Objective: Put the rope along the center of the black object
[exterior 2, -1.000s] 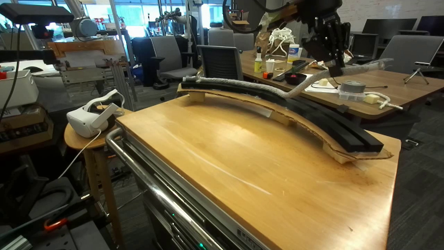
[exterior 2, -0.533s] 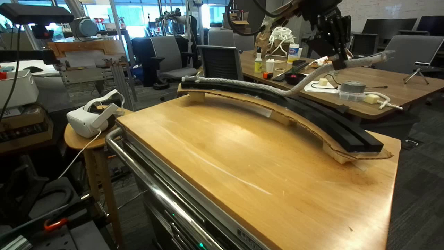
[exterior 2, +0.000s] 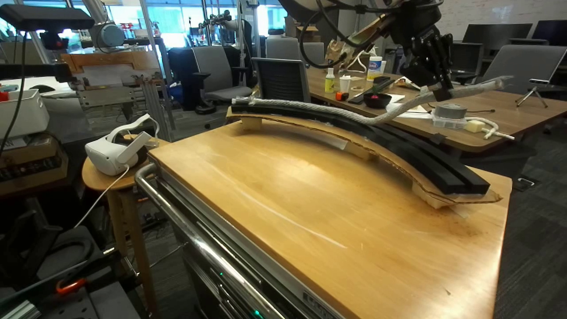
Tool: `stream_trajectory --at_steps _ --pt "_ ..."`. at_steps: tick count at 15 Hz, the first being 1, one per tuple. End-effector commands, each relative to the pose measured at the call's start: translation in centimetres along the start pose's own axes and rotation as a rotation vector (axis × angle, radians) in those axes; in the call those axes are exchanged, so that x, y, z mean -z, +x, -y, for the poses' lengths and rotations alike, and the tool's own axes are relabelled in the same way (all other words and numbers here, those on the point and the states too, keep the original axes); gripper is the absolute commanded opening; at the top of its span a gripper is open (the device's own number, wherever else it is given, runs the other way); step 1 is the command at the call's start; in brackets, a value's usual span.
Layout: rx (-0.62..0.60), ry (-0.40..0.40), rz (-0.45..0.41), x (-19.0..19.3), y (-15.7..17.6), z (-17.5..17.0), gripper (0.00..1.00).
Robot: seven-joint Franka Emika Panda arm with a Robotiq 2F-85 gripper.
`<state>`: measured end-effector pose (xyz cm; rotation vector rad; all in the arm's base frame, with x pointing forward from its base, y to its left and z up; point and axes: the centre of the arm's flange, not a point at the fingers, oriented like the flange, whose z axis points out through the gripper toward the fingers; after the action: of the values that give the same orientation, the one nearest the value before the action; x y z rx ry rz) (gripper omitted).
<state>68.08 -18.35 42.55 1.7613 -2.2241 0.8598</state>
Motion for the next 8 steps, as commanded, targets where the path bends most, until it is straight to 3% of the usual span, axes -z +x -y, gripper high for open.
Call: stream_trajectory --at_steps 1,8 --pt "-0.006 -0.004 -0.042 -0.47 0.01 0.78 0.03" --pt "-0.004 -0.162 -0.051 -1.27 0.11 0.31 0.03"
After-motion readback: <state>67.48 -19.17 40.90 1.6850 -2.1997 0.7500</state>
